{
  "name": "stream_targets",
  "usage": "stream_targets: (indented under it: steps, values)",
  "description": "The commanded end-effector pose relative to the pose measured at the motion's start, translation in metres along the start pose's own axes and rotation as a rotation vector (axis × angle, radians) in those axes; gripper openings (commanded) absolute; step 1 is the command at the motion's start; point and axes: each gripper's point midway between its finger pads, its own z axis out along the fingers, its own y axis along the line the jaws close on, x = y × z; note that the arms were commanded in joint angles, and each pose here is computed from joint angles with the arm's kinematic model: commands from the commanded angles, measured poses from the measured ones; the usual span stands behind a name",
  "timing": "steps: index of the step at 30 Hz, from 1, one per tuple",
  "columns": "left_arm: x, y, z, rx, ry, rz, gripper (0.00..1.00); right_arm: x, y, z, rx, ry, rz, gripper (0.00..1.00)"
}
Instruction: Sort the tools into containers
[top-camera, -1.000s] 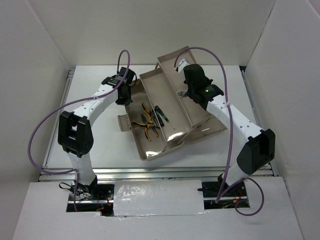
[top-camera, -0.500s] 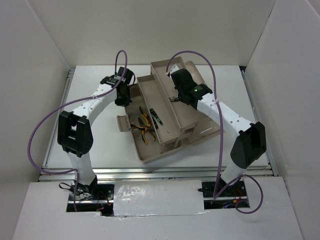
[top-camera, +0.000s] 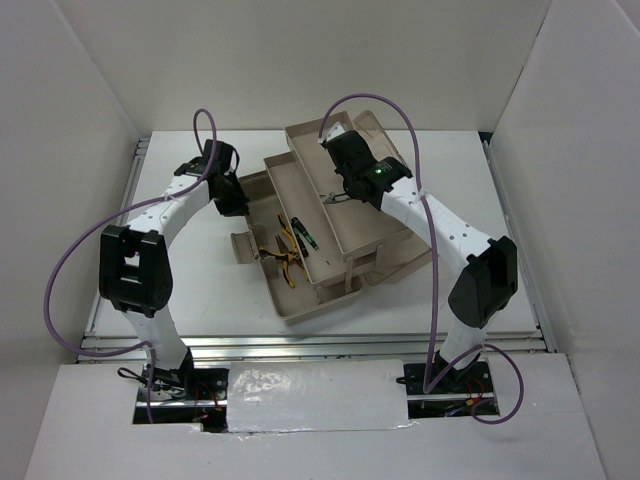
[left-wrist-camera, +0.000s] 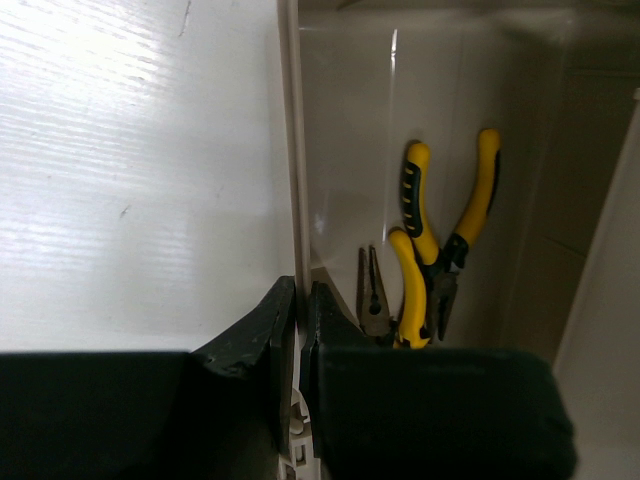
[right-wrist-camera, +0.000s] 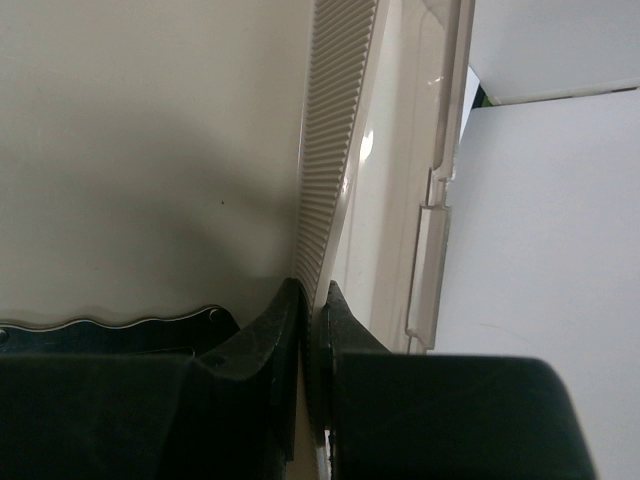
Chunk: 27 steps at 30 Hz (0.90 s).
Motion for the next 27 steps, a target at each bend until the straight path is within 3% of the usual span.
stream_targets:
  steps: [1,14,20,23,27]
  values:
    - [-0.038,-0.093,-0.051,0.440,-0.125,-0.041,0.12,-0.026,0.008,-0.012,0.025,-0.047,-0.105,0.00]
    - [-0.036,-0.123,-0.070,0.745,-0.190,-0.121,0.22,-0.039,0.019,-0.012,-0.022,-0.028,-0.073,0.00]
    - [-0.030,-0.123,-0.062,0.776,-0.200,-0.145,0.27,-0.047,0.024,-0.014,-0.034,-0.027,-0.083,0.00]
    - [-0.032,-0.129,-0.065,0.800,-0.213,-0.139,0.34,-0.049,0.028,-0.012,-0.010,-0.032,-0.114,0.00]
    - [-0.032,-0.132,-0.062,0.811,-0.200,-0.152,0.56,-0.048,0.029,-0.005,0.029,-0.023,-0.155,0.00]
